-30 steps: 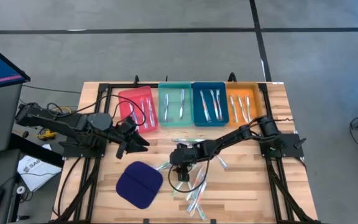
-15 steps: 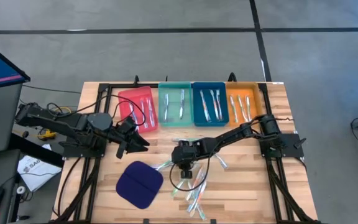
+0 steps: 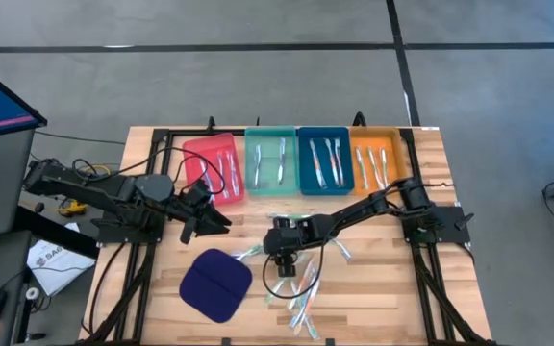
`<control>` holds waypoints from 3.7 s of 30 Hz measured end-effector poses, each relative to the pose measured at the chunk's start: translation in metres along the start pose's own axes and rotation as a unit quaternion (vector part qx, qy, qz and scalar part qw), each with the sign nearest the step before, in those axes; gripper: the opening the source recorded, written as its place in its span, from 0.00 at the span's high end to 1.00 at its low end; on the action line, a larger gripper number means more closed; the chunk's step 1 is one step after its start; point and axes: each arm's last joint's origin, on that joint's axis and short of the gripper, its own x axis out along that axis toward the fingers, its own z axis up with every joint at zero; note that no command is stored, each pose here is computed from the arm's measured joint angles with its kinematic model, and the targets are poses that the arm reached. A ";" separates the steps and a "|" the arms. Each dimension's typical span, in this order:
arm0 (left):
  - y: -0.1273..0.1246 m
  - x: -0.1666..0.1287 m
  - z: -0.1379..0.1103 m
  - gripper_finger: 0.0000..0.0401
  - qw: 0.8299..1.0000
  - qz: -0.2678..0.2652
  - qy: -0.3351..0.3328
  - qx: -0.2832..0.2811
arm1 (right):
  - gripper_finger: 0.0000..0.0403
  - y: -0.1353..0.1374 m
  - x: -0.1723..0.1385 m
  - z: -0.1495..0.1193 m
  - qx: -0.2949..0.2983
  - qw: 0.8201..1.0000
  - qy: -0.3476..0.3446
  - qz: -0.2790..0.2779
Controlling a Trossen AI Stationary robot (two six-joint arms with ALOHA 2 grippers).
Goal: Pick & Place Toothbrushes
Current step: Put the purple toothbrush into the green bin
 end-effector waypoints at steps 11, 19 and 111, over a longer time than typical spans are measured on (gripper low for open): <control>0.000 0.000 0.000 0.61 1.000 -0.001 -0.001 -0.003 | 0.88 -0.002 -0.005 0.012 0.035 0.999 0.022 -0.010; -0.001 0.000 0.001 0.61 1.000 -0.005 -0.007 -0.003 | 0.97 -0.004 -0.017 0.022 0.134 0.990 0.049 0.012; 0.090 -0.023 0.120 0.61 0.950 -0.088 -0.280 -0.106 | 0.97 -0.177 -0.305 0.133 0.441 0.822 -0.333 0.138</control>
